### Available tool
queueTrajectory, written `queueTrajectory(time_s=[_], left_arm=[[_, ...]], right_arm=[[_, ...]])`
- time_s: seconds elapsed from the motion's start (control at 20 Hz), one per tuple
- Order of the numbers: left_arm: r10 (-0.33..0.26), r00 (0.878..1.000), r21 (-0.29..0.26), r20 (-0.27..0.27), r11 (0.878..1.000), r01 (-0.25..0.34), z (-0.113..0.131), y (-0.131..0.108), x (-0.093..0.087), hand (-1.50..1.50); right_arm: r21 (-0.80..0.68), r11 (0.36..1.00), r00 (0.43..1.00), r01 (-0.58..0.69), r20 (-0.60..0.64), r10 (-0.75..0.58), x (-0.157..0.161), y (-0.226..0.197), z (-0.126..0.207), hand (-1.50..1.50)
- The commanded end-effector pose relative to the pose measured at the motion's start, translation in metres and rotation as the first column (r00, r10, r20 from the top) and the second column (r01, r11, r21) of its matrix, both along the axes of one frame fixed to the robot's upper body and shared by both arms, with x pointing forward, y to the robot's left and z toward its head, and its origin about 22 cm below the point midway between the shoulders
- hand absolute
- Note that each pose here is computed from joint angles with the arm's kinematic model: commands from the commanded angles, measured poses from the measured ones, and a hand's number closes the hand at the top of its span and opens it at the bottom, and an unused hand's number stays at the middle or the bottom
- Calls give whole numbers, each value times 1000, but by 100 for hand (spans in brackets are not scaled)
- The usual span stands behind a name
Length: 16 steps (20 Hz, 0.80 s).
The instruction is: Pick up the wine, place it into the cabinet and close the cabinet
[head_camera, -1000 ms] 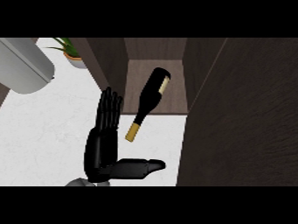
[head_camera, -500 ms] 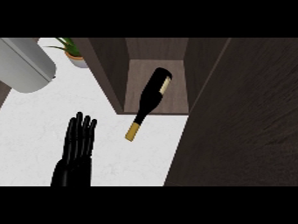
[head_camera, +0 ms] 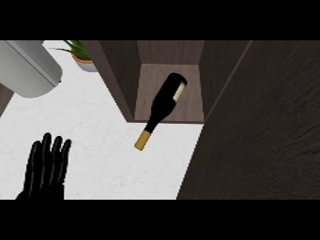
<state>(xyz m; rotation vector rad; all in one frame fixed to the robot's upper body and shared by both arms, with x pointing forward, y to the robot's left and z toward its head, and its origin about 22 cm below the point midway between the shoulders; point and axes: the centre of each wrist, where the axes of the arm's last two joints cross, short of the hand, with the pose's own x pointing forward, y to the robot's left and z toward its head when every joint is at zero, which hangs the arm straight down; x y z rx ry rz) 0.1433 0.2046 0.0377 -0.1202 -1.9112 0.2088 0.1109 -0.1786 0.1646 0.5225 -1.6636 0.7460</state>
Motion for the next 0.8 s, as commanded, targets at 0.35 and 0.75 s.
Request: queueTrajectory(time_s=[0.35, 0.75], left_arm=[[-2, 1000, -10, 23, 1000, 3, 17, 50, -14, -150], [-12, 1000, -10, 15, 1000, 13, 27, 92, -21, -150]], right_arm=[[134, 971, 979, -200, -11, 203, -8, 73, 20, 150], [116, 984, 990, -138, 6, 139, 16, 121, 27, 150]])
